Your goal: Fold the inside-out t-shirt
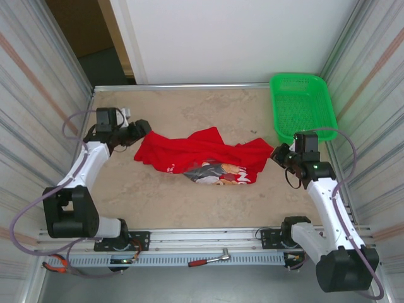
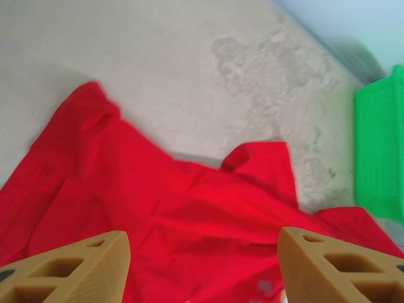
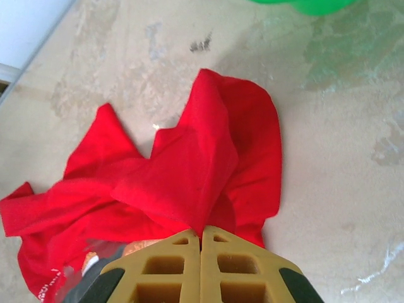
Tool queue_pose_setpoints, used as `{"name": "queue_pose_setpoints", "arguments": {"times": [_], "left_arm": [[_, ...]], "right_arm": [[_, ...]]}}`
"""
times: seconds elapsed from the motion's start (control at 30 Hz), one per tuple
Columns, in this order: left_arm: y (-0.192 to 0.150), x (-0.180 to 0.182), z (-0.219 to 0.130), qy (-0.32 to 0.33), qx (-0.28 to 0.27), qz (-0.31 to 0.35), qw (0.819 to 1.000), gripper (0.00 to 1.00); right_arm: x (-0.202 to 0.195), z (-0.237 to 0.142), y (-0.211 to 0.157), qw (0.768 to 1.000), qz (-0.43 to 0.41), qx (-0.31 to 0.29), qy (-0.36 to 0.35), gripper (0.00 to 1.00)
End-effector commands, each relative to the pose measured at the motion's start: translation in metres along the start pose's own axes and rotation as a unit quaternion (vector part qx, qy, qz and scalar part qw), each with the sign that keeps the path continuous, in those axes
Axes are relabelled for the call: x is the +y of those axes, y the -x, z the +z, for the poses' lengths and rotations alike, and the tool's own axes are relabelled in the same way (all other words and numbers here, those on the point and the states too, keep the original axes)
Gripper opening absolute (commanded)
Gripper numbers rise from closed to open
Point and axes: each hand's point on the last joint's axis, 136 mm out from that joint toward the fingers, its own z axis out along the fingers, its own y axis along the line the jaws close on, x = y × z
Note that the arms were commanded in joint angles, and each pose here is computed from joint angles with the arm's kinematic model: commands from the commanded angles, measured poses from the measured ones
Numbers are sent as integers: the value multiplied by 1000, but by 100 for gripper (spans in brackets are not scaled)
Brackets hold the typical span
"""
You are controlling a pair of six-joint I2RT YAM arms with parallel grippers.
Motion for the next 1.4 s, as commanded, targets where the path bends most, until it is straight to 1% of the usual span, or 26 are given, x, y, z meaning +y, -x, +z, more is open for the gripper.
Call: {"name": "queue_pose_setpoints", "arguments": {"times": [0.0, 0.1, 0.23, 0.43, 0.8, 0.83, 0.87, 0.97, 1.0, 1.1, 1.2, 1.3, 1.37], "left_arm": [[-14, 37, 12, 45, 4, -36, 998, 62], [-16, 55, 28, 49, 18, -55, 997, 57], [-10, 63, 48, 48, 28, -39, 998, 53], [-3, 73, 72, 49, 37, -12, 998, 54], [1, 82, 105, 40, 47, -20, 998, 52], [1, 82, 107, 39, 48, -20, 998, 50], [1, 81, 109, 34, 49, -20, 998, 42], [7, 77, 113, 26, 46, -18, 998, 7], [11, 74, 111, 23, 43, -16, 999, 0], [41, 51, 92, 11, 12, 6, 1000, 0], [85, 13, 50, -15, -45, 17, 999, 0], [139, -45, -17, -64, -134, 26, 989, 0], [172, -91, -74, -99, -202, 41, 974, 0]], "right_arm": [[-8, 0, -7, 1000, -3, 17, -16, 0], [-10, 3, -9, 1000, -2, 21, -17, 0], [-10, 6, -9, 1000, 0, 22, -17, 0], [-11, 8, -12, 1000, 5, 26, -15, 0], [-5, 3, -6, 1000, 4, 20, -10, 0], [-4, 2, -5, 1000, 3, 20, -9, 0], [-2, 1, -4, 1000, 3, 18, -7, 0], [6, -2, 4, 1000, 1, 12, 1, 0], [10, -3, 8, 1000, 0, 8, 5, 0], [33, -14, 30, 999, -5, -10, 30, 0], [71, -33, 69, 997, -10, -37, 71, 0], [120, -69, 121, 988, -17, -82, 128, 0], [149, -107, 164, 977, -10, -128, 172, 0]]}}
